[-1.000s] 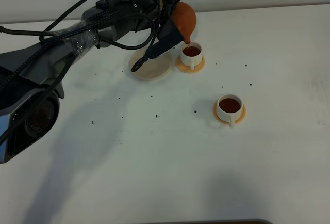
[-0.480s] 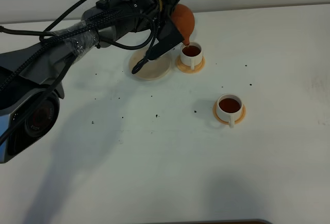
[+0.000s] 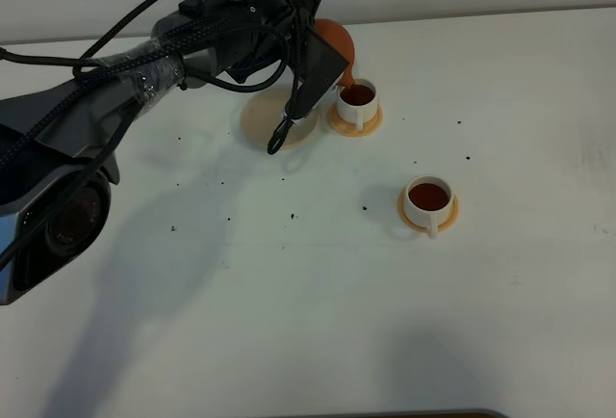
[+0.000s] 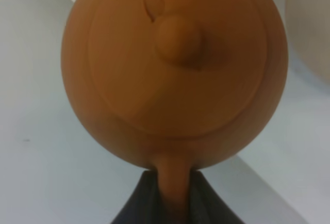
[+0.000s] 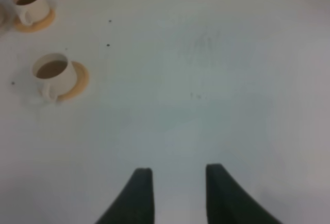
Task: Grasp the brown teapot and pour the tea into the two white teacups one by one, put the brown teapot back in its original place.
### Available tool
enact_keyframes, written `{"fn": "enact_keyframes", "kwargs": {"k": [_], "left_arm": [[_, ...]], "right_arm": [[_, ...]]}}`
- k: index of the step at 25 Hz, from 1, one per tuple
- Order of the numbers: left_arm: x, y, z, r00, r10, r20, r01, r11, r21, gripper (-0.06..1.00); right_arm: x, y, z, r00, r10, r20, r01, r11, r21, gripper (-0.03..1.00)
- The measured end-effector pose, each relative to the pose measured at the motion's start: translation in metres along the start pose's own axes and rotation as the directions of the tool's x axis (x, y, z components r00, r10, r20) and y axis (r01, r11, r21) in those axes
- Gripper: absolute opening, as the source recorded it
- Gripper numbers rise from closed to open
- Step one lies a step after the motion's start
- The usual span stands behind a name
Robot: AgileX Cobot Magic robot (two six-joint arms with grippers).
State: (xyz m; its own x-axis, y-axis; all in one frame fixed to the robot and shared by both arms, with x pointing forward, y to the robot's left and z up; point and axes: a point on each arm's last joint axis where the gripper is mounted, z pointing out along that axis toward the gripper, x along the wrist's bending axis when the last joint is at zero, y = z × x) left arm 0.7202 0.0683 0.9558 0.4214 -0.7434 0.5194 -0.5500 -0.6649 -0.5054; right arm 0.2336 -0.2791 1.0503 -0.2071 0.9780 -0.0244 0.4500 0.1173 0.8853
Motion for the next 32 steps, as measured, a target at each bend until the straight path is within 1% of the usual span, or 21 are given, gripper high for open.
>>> {"fn": "enact_keyframes", "kwargs": {"k": [4,7,8,9,11,12,14,15,17,20,22,23,25,27,28,30,32], "left_arm": [[0.001,-0.003,-0.008,0.997,-0.072,0.025,0.072,0.997,-0.016,0.1],[0.002,-0.008,-0.022,0.983,-0.172,0.067,0.174,0.984,-0.024,0.1],[0.002,-0.01,-0.026,0.97,-0.228,0.083,0.23,0.973,-0.022,0.1],[0.003,-0.012,-0.032,0.951,-0.293,0.097,0.296,0.955,-0.016,0.1],[0.003,-0.016,-0.041,0.899,-0.422,0.122,0.424,0.906,0.005,0.1],[0.002,-0.018,-0.044,0.864,-0.482,0.144,0.484,0.875,0.024,0.1],[-0.003,-0.019,-0.05,0.786,-0.586,0.196,0.585,0.808,0.072,0.1],[-0.007,-0.018,-0.052,0.747,-0.623,0.231,0.619,0.779,0.099,0.1],[-0.013,-0.016,-0.056,0.655,-0.698,0.29,0.688,0.709,0.155,0.1],[-0.022,-0.011,-0.06,0.518,-0.771,0.371,0.748,0.618,0.24,0.1],[-0.026,-0.008,-0.063,0.428,-0.81,0.4,0.778,0.556,0.294,0.1],[-0.028,-0.007,-0.064,0.375,-0.832,0.41,0.793,0.516,0.323,0.1],[-0.03,-0.003,-0.066,0.263,-0.871,0.414,0.822,0.427,0.377,0.1],[-0.031,-0.001,-0.069,0.136,-0.909,0.394,0.846,0.313,0.431,0.1],[-0.031,0.001,-0.069,0.078,-0.922,0.38,0.853,0.259,0.454,0.1],[-0.032,0.005,-0.067,-0.023,-0.931,0.364,0.855,0.171,0.49,0.1],[-0.034,0.012,-0.062,-0.108,-0.927,0.36,0.847,0.104,0.522,0.1]], "right_arm": [[0.0,0.0,0.0,1.0,0.0,0.0,0.0,1.0,0.0,0.24],[0.0,0.0,0.0,1.0,0.0,0.0,0.0,1.0,0.0,0.24],[0.0,0.0,0.0,1.0,0.0,0.0,0.0,1.0,0.0,0.24],[0.0,0.0,0.0,1.0,0.0,0.0,0.0,1.0,0.0,0.24],[0.0,0.0,0.0,1.0,0.0,0.0,0.0,1.0,0.0,0.24],[0.0,0.0,0.0,1.0,0.0,0.0,0.0,1.0,0.0,0.24],[0.0,0.0,0.0,1.0,0.0,0.0,0.0,1.0,0.0,0.24],[0.0,0.0,0.0,1.0,0.0,0.0,0.0,1.0,0.0,0.24],[0.0,0.0,0.0,1.0,0.0,0.0,0.0,1.0,0.0,0.24],[0.0,0.0,0.0,1.0,0.0,0.0,0.0,1.0,0.0,0.24],[0.0,0.0,0.0,1.0,0.0,0.0,0.0,1.0,0.0,0.24],[0.0,0.0,0.0,1.0,0.0,0.0,0.0,1.0,0.0,0.24],[0.0,0.0,0.0,1.0,0.0,0.0,0.0,1.0,0.0,0.24],[0.0,0.0,0.0,1.0,0.0,0.0,0.0,1.0,0.0,0.24],[0.0,0.0,0.0,1.0,0.0,0.0,0.0,1.0,0.0,0.24],[0.0,0.0,0.0,1.0,0.0,0.0,0.0,1.0,0.0,0.24],[0.0,0.0,0.0,1.0,0.0,0.0,0.0,1.0,0.0,0.24]]}}
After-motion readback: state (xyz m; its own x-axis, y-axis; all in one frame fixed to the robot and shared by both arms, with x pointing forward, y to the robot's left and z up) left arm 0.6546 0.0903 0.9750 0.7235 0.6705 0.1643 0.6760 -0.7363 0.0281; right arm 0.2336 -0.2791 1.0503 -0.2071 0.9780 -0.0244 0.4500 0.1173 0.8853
